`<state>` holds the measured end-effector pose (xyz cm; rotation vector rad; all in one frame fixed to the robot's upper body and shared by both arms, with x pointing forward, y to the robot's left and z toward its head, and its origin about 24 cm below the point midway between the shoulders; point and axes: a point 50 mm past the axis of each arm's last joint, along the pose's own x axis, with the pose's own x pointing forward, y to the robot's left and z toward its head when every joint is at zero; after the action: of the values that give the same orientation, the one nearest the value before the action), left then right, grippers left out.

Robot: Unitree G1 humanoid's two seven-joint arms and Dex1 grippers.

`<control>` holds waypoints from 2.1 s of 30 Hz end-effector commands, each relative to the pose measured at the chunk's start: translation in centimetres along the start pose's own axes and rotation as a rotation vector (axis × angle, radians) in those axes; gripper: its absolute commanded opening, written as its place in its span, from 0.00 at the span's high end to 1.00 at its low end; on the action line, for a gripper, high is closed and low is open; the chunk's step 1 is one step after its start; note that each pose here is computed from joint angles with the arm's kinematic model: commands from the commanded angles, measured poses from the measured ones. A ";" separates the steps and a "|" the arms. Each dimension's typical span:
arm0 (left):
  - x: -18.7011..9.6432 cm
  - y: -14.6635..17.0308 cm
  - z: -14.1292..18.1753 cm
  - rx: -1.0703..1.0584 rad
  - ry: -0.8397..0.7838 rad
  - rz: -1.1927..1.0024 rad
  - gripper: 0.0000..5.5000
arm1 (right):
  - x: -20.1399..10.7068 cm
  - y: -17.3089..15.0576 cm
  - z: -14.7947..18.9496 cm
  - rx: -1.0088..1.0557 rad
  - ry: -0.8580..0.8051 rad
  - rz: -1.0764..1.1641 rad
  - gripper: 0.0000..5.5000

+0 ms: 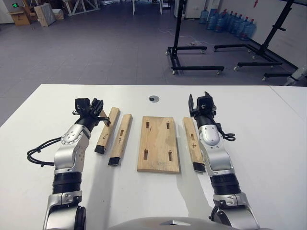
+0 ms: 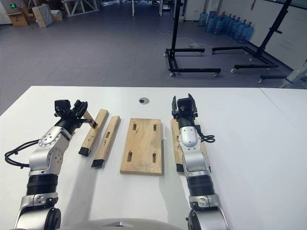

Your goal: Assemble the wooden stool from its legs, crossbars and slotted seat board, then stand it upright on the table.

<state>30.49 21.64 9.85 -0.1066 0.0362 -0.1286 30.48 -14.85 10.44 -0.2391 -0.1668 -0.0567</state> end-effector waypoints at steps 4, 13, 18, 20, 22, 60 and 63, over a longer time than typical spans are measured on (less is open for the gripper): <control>0.8 -0.1 -0.2 0.031 0.001 -0.008 0.93 | 0.2 0.2 0.0 0.016 0.009 0.017 0.50; 0.9 -0.5 -0.6 0.056 0.016 -0.019 0.93 | 0.2 0.0 -0.3 0.014 0.023 0.008 0.50; 0.8 -0.1 -1.2 0.081 0.050 0.007 0.93 | 0.3 0.0 -0.3 0.013 0.025 0.008 0.50; 0.8 0.0 -1.3 0.094 0.061 0.017 0.93 | 0.3 -0.1 -0.2 0.012 0.023 0.008 0.50; 0.8 0.1 -1.4 0.103 0.066 0.021 0.93 | 0.3 -0.1 -0.2 0.012 0.021 0.008 0.50; 0.0 -0.8 -0.2 0.127 0.043 0.014 0.63 | 0.9 -0.4 0.3 -0.016 -0.011 0.017 0.50; 0.6 -0.8 2.6 0.126 -0.019 -0.010 0.63 | 0.8 -0.2 0.4 -0.007 -0.015 0.027 0.50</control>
<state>30.51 20.84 10.34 0.0102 0.0573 -0.1263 30.95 -15.25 10.23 -0.2558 -0.1472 -0.0375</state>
